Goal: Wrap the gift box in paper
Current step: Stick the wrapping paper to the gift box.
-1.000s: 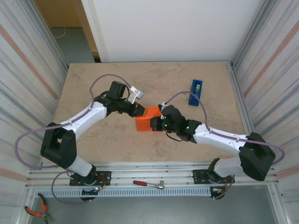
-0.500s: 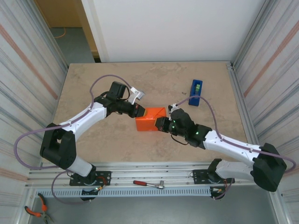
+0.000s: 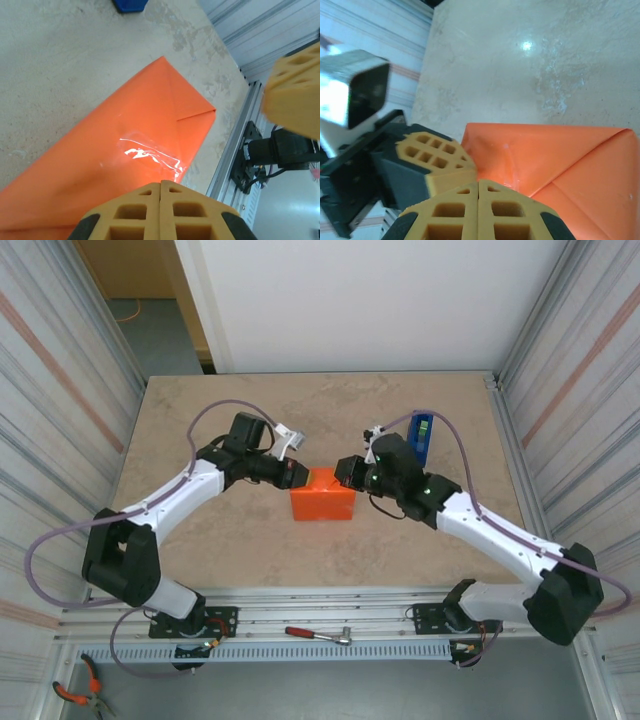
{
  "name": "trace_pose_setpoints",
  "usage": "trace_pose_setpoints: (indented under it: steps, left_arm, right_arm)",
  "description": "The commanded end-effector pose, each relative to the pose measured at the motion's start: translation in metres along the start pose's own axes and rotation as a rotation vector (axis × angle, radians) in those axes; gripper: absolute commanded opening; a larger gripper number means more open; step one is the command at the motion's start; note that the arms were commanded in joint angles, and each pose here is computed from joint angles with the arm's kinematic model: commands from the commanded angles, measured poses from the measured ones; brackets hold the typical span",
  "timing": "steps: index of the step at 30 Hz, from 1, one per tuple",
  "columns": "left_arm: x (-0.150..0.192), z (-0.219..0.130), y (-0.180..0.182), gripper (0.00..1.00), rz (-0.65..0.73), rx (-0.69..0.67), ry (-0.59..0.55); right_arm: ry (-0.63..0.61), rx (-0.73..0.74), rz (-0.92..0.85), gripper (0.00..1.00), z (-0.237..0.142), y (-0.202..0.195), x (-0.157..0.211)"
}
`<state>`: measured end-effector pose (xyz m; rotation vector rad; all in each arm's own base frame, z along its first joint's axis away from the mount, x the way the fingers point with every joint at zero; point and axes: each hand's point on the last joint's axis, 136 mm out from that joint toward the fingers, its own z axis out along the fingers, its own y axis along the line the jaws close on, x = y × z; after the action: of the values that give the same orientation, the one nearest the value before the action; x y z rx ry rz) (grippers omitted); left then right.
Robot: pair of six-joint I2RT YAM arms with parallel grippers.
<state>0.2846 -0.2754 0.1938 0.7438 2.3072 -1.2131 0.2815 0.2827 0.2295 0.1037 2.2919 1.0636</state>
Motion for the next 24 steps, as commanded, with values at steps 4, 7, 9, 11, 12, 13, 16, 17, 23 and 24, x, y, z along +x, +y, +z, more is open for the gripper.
trace_pose_setpoints:
  steps: [4, 7, 9, 11, 12, 13, 16, 17, 23, 24]
  left_arm:
    - [-0.035, -0.036, -0.025, 0.1, 0.048, 0.022, -0.148]
    - [-0.034, -0.042, -0.022, 0.1, 0.048, 0.001, -0.165]
    - [-0.031, -0.044, -0.019, 0.1, 0.042, -0.007, -0.167]
    - [-0.026, -0.044, -0.016, 0.11, 0.036, -0.019, -0.165]
    - [-0.023, -0.044, -0.014, 0.11, 0.033, -0.024, -0.162]
    - [-0.021, -0.044, -0.012, 0.11, 0.032, -0.028, -0.162]
    - [-0.015, -0.042, -0.006, 0.11, 0.025, -0.04, -0.154]
    - [-0.014, -0.041, -0.006, 0.11, 0.025, -0.04, -0.149]
    - [-0.009, -0.035, 0.0, 0.11, 0.019, -0.038, -0.132]
    - [-0.009, -0.034, 0.001, 0.11, 0.018, -0.038, -0.13]
  right_arm:
    - [0.112, -0.01, -0.058, 0.0, 0.022, 0.007, 0.009]
    - [0.134, -0.018, -0.07, 0.0, 0.034, 0.011, 0.009]
    - [0.141, -0.023, -0.074, 0.0, 0.042, 0.013, 0.006]
    - [0.154, -0.02, -0.083, 0.0, 0.05, 0.013, 0.006]
    - [0.158, -0.016, -0.088, 0.0, 0.053, 0.013, 0.006]
    - [0.163, -0.004, -0.089, 0.0, 0.056, 0.01, 0.006]
    - [0.172, 0.023, -0.081, 0.0, 0.064, -0.001, 0.005]
    - [0.175, 0.036, -0.079, 0.0, 0.067, -0.006, 0.005]
    - [0.221, 0.102, -0.04, 0.0, 0.078, -0.034, 0.012]
    - [0.228, 0.1, -0.035, 0.0, 0.078, -0.034, 0.014]
